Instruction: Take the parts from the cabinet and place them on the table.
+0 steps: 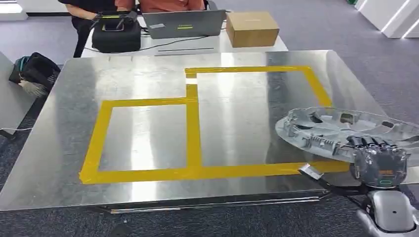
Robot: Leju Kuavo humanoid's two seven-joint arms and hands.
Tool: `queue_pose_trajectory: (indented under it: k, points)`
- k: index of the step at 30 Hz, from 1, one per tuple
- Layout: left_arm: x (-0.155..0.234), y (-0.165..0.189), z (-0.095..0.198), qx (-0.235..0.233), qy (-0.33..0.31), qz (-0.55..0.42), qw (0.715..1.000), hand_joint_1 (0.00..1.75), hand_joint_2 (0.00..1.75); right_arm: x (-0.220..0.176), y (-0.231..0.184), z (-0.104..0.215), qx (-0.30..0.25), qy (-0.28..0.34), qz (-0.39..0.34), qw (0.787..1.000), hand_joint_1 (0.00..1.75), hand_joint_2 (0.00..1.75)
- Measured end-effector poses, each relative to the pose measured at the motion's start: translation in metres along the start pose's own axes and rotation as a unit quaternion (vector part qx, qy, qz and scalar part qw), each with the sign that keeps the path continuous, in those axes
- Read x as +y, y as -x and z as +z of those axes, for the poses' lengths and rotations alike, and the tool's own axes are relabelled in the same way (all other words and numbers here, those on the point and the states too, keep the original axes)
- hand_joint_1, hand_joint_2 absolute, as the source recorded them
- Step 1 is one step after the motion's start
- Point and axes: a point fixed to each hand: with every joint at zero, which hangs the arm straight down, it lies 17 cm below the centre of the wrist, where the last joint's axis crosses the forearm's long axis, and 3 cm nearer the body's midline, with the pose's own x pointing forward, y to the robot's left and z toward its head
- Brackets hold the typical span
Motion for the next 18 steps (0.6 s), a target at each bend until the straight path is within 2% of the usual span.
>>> queue_pose_trajectory:
  k: [7,18]
  points:
    - [0.000,0.000,0.000,0.000,0.001,-0.001,1.000,0.00,1.75,0.006,-0.022,-0.005,-0.026,-0.005,-0.005,1.000,1.75,1.75]
    - [0.000,0.000,0.000,0.000,0.001,-0.001,1.000,0.00,1.75,0.012,-0.034,-0.002,-0.046,-0.012,-0.006,0.999,1.75,1.75]
